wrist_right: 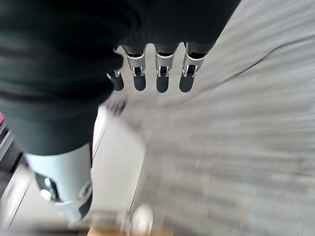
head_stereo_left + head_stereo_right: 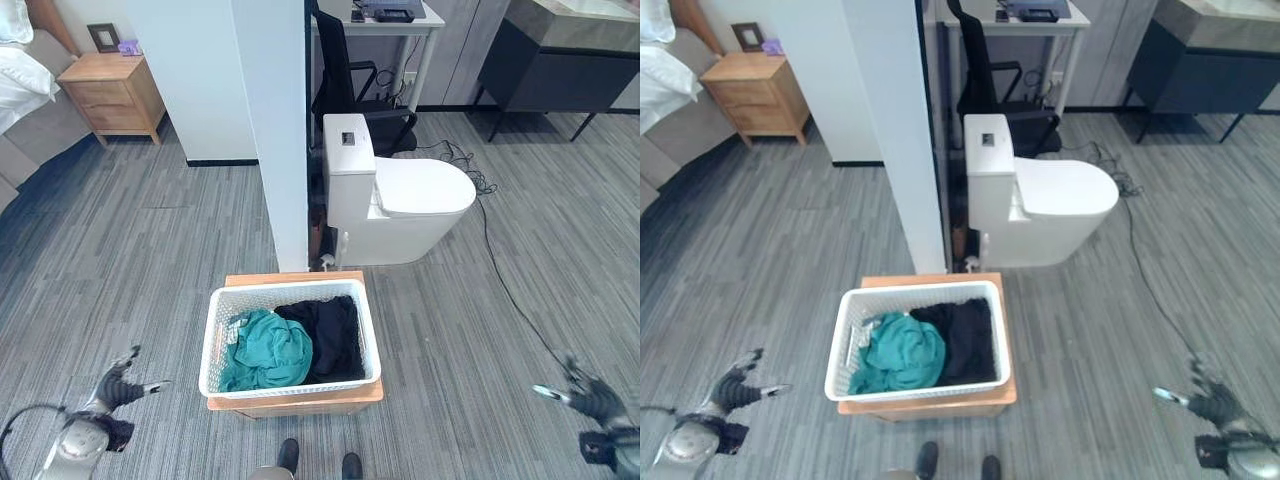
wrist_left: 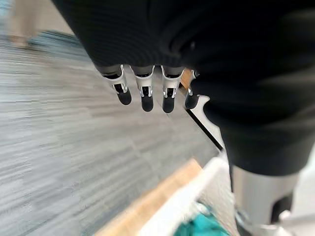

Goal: Grab the laundry basket,head to the washer,open it,put in the laundry and shut it.

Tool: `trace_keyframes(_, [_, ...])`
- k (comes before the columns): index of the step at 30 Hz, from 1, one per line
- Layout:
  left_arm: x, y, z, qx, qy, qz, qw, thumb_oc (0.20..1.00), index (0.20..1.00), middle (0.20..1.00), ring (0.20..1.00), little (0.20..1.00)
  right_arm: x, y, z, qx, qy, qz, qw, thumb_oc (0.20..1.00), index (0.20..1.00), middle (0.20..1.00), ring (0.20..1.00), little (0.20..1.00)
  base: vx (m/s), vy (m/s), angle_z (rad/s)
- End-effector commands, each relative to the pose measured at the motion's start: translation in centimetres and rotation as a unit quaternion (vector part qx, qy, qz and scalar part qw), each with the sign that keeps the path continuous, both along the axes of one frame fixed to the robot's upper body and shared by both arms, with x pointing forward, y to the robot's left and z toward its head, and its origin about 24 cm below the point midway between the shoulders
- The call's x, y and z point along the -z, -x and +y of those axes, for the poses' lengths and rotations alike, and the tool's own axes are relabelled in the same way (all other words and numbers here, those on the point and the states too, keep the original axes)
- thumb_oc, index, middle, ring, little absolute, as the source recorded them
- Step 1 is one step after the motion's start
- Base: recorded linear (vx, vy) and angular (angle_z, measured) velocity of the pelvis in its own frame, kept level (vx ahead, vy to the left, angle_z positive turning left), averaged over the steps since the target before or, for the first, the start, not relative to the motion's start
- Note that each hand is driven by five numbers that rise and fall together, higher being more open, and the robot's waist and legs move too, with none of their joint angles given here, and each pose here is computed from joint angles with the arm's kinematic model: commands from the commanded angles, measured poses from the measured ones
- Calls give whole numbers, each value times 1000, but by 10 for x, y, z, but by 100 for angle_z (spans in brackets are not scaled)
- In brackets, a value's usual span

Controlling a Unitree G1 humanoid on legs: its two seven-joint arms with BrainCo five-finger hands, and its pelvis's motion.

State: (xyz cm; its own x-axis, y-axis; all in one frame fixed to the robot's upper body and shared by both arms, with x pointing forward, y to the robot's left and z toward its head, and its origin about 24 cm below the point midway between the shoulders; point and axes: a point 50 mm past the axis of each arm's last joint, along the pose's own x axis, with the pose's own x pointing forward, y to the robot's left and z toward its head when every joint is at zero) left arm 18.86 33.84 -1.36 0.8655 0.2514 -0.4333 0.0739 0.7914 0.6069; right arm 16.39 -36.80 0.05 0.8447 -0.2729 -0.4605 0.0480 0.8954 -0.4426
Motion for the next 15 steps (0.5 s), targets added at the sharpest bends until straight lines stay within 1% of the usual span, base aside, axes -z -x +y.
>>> trace_keyframes(1, [-9, -29, 8, 2, -41, -3, 999, 1000, 1000, 1000, 1000, 1000, -13, -31, 1, -35, 20, 0, 999, 1000, 1000, 1000, 1000, 1000, -50, 31, 0])
trace_keyframes(2, [-7, -35, 6, 0, -41, 1, 999, 1000, 1000, 1000, 1000, 1000, -13, -43, 11, -52, 20, -4, 998, 1000, 1000, 1000, 1000, 1000, -42, 26, -1])
trace_keyframes(3, [-7, -36, 6, 0, -41, 0, 999, 1000, 1000, 1000, 1000, 1000, -13, -44, 11, -52, 20, -4, 998, 1000, 1000, 1000, 1000, 1000, -54, 20, -3])
trace_keyframes(4, [0, -48, -1, -5, -39, 10, 999, 1000, 1000, 1000, 1000, 1000, -14, -66, 28, -83, 23, -10, 996, 1000, 1000, 1000, 1000, 1000, -62, 24, -5])
trace_keyframes(5, [4, -58, -8, -9, -31, 15, 999, 1000, 1000, 1000, 1000, 1000, -11, -82, 41, -94, 23, -9, 995, 1000, 1000, 1000, 1000, 1000, -116, 36, -11])
trace_keyframes(7, [7, -83, -21, -15, -42, 23, 999, 1000, 1000, 1000, 1000, 1000, -4, -124, 81, -131, 39, 3, 991, 1000, 1000, 1000, 1000, 1000, -129, 31, -13])
trace_keyframes(9, [6, -93, -27, -21, -47, 29, 998, 1000, 1000, 1000, 1000, 1000, -3, -145, 109, -159, 45, 6, 986, 1000, 1000, 1000, 1000, 1000, -94, 23, -14])
trace_keyframes(11, [5, -97, -27, -35, -52, 32, 998, 1000, 1000, 1000, 1000, 1000, 1, -156, 126, -165, 44, 16, 985, 1000, 1000, 1000, 1000, 1000, -57, 28, -6])
trace_keyframes(12, [7, -100, -29, -45, -55, 40, 997, 1000, 1000, 1000, 1000, 1000, 8, -163, 143, -174, 43, 36, 983, 1000, 1000, 1000, 1000, 1000, -43, 37, -2])
trace_keyframes(15, [6, -104, -31, -49, -56, 42, 996, 1000, 1000, 1000, 1000, 1000, 11, -169, 157, -181, 45, 49, 981, 1000, 1000, 1000, 1000, 1000, -18, 14, -2])
